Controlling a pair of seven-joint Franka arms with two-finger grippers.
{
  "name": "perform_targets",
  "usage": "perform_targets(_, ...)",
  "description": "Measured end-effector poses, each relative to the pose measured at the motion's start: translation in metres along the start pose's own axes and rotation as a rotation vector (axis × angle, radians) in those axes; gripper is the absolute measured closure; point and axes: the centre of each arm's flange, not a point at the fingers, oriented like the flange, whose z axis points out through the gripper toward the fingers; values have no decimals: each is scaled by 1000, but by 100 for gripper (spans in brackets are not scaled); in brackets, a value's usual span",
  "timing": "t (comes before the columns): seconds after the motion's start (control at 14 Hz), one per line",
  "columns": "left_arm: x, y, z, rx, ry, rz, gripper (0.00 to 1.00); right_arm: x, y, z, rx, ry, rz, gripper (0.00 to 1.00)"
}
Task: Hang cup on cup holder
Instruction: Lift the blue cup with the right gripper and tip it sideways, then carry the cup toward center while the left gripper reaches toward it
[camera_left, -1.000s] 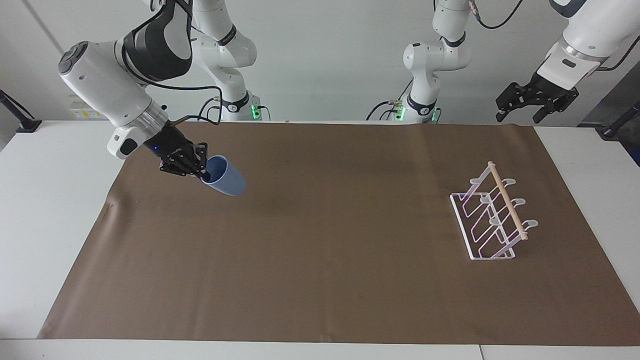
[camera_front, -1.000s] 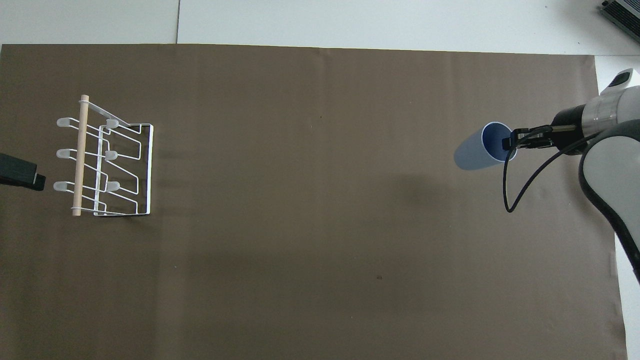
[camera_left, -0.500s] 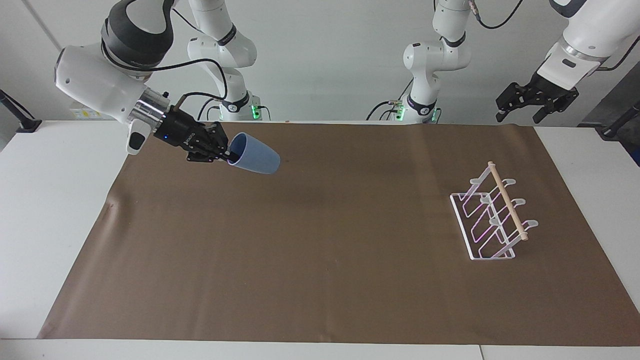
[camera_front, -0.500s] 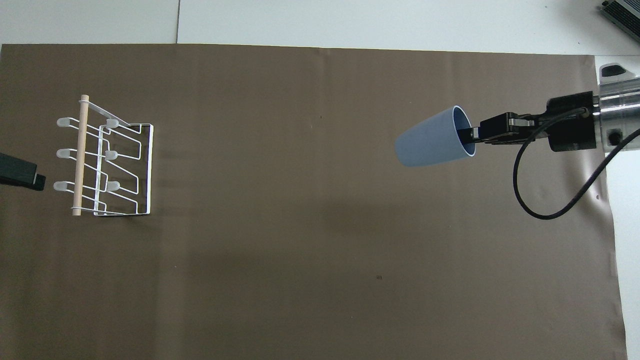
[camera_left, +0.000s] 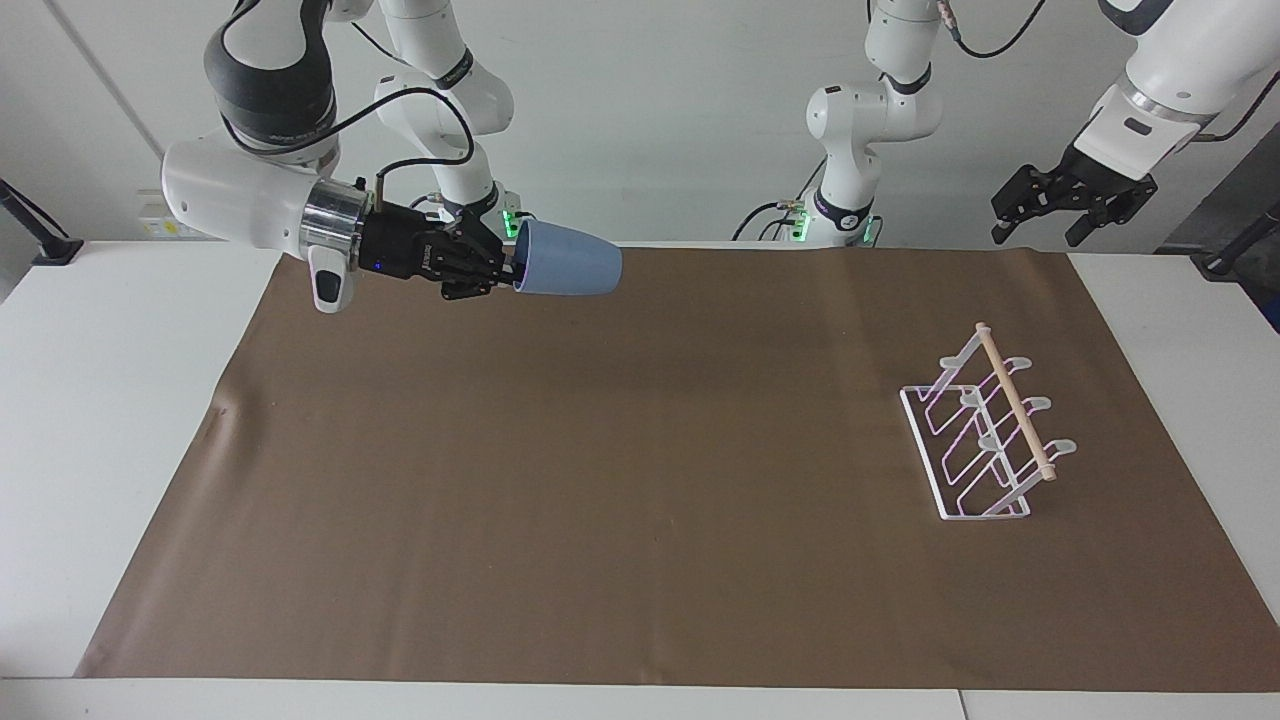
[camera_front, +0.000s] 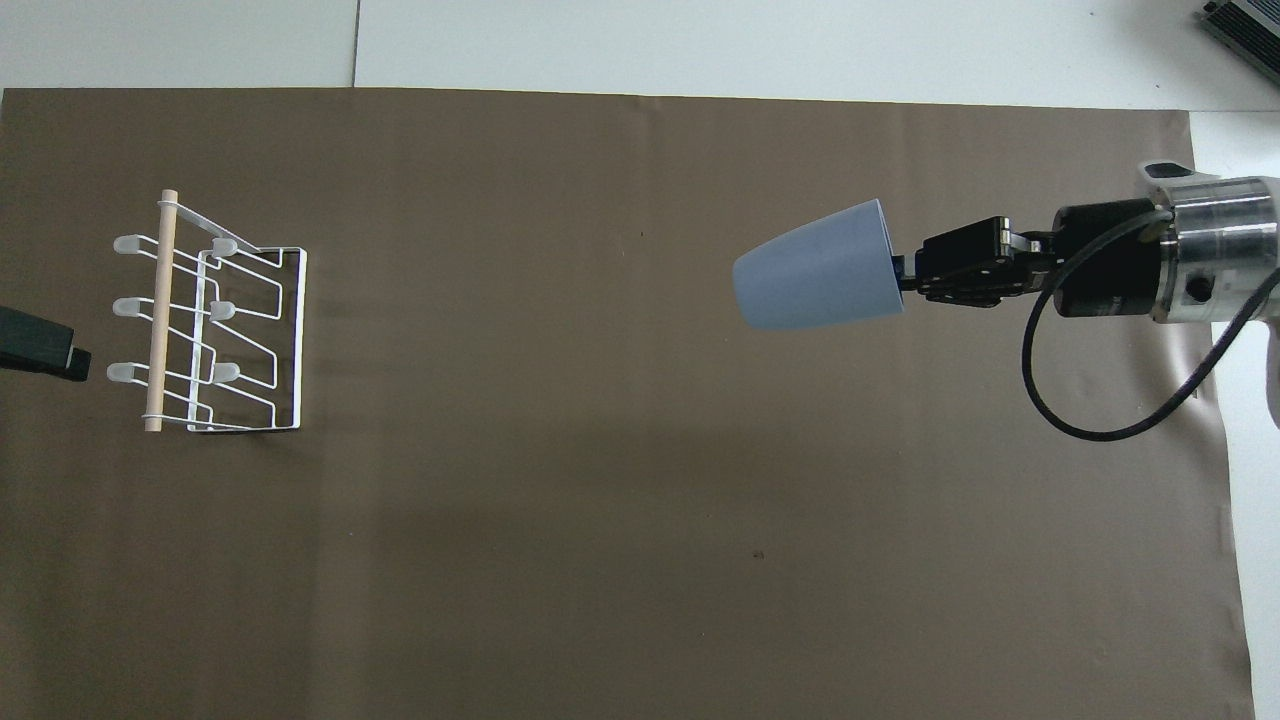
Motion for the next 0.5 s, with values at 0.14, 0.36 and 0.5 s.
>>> perform_targets(0.14, 1, 7, 0, 2, 5, -6, 0, 0, 1, 17, 95, 34, 42, 96)
perform_targets(0.36, 4, 29, -2, -54, 28, -101, 0, -3, -2, 52, 214, 68, 103, 96)
perform_targets(0.5, 7, 43, -5, -136, 39, -213, 0, -5, 1, 64, 267, 80, 143, 96)
